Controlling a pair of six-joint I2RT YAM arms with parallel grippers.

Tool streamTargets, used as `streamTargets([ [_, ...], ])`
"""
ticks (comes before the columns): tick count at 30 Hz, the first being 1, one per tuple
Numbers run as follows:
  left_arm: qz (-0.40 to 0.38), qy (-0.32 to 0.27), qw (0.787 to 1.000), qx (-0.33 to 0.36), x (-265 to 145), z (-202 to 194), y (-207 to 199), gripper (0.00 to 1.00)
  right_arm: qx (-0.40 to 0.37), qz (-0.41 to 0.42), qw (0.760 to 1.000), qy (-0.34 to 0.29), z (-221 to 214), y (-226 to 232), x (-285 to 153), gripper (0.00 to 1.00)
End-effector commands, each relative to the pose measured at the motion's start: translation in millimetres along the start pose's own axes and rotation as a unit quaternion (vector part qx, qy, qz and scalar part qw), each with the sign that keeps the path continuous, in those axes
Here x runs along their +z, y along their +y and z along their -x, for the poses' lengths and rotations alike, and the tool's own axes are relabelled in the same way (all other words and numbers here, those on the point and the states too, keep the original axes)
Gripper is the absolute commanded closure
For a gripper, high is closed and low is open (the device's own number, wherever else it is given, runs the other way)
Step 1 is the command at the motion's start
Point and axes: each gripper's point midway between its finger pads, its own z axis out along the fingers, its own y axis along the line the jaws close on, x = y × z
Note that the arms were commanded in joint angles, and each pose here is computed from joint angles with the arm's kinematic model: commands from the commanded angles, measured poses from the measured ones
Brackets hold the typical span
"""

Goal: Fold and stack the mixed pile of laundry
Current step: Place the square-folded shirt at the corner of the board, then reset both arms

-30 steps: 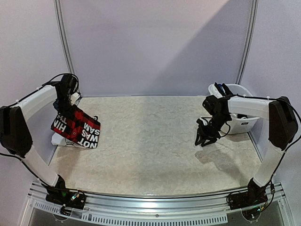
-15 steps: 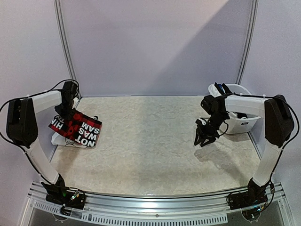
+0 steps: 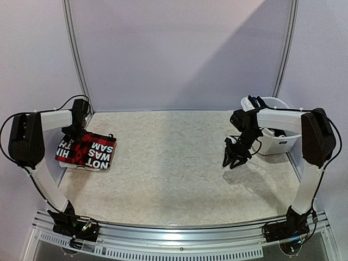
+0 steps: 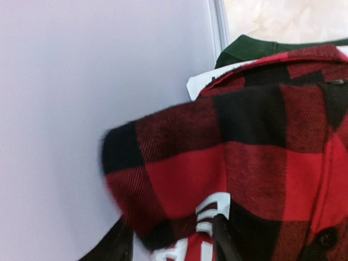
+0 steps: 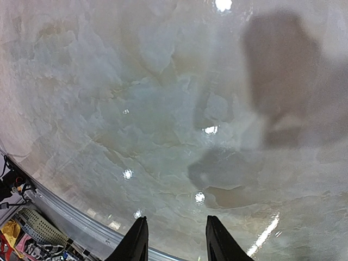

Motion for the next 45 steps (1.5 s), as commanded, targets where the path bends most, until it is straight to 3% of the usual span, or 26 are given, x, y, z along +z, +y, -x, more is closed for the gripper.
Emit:
streamTargets([
  [1, 0.025, -0.023, 0.998, -0.056, -8.9, 2.8, 20.3, 0.31, 0.010, 0.005, 1.000, 0.003, 3.6, -0.1, 3.4, 0.63],
  [5, 0.024, -0.031, 0.997, -0.070, -17.0, 2.9, 27.6, 0.03, 0.012, 0.008, 1.000, -0.001, 4.1, 0.2, 3.5, 0.63],
  [6, 0.025, -0.034, 0.996, -0.077, -20.3, 2.8, 30.8, 0.01, 0.012, 0.009, 1.000, -0.003, 4.1, 0.7, 3.3, 0.63],
  [17, 0.015, -0.060, 0.984, -0.165, -69.9, -13.8, 69.0, 0.01, 0.009, 0.020, 1.000, -0.020, 3.4, 4.7, -4.0, 0.63],
  [27, -0.028, -0.133, 0.947, -0.291, -131.6, -32.1, 104.3, 0.00, -0.010, 0.045, 0.997, -0.056, 7.8, 20.4, -28.1, 0.62],
  [32, -0.037, -0.136, 0.928, -0.345, -150.0, -48.0, 115.3, 0.01, -0.024, 0.062, 0.995, -0.075, 9.2, 29.9, -40.8, 0.57],
  [37, -0.121, -0.152, 0.906, -0.376, -173.1, -45.9, 104.7, 0.00, -0.035, 0.077, 0.992, -0.097, 11.9, 39.8, -55.4, 0.50],
  [42, -0.152, -0.124, 0.912, -0.360, -183.0, -50.7, 100.9, 0.00, -0.045, 0.089, 0.987, -0.126, 19.3, 51.8, -76.0, 0.41],
  [45, -0.182, -0.133, 0.898, -0.377, -187.3, -47.0, 93.7, 0.00, -0.053, 0.097, 0.983, -0.148, 24.0, 60.3, -91.8, 0.32],
])
